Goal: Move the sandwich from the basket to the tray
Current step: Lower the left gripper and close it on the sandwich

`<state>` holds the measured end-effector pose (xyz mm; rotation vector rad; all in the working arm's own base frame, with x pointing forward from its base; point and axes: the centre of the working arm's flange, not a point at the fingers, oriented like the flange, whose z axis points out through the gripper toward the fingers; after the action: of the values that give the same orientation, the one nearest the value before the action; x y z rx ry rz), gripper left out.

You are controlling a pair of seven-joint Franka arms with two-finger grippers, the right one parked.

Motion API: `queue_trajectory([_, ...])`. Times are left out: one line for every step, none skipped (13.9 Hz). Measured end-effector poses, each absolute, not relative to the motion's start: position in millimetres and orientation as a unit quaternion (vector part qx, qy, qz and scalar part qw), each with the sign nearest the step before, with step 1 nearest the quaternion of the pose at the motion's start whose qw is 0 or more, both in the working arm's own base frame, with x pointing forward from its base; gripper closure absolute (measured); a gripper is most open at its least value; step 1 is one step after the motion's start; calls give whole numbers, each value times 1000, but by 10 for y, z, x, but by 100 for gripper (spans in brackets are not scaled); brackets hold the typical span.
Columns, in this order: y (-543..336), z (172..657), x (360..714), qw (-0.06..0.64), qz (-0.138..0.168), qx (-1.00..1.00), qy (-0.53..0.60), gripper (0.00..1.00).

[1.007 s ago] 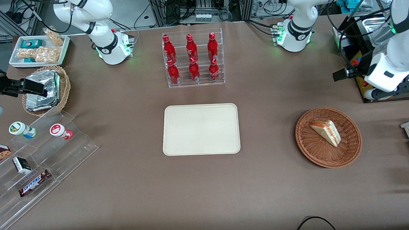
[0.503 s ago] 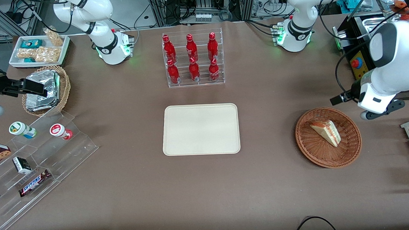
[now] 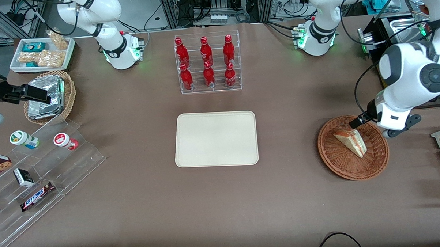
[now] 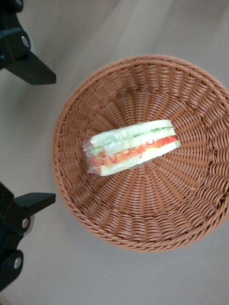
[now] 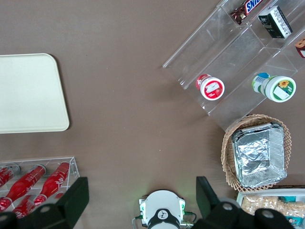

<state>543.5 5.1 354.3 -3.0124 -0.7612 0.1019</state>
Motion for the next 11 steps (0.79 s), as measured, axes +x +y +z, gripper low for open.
queue_trajectory([50, 3436, 5450, 14, 29, -968, -248, 0])
queue_trajectory([49, 3335, 5469, 12, 26, -968, -250, 0])
queue_trajectory([48, 3246, 5486, 11, 25, -967, -252, 0])
queue_trajectory([48, 3166, 5504, 10, 25, -967, -255, 0])
queue_trajectory([47, 3095, 5522, 9, 23, -966, -258, 0])
queue_trajectory([46, 3025, 5536, 8, 22, -965, -261, 0])
queue_trajectory([45, 2956, 5547, 7, 22, -964, -266, 0])
queue_trajectory([44, 2895, 5551, 7, 23, -963, -270, 0])
queue_trajectory([46, 2838, 5552, 6, 25, -962, -274, 0])
queue_trajectory([57, 2784, 5557, 6, 23, -961, -277, 0])
queue_trajectory([79, 2723, 5562, 5, 22, -960, -281, 0])
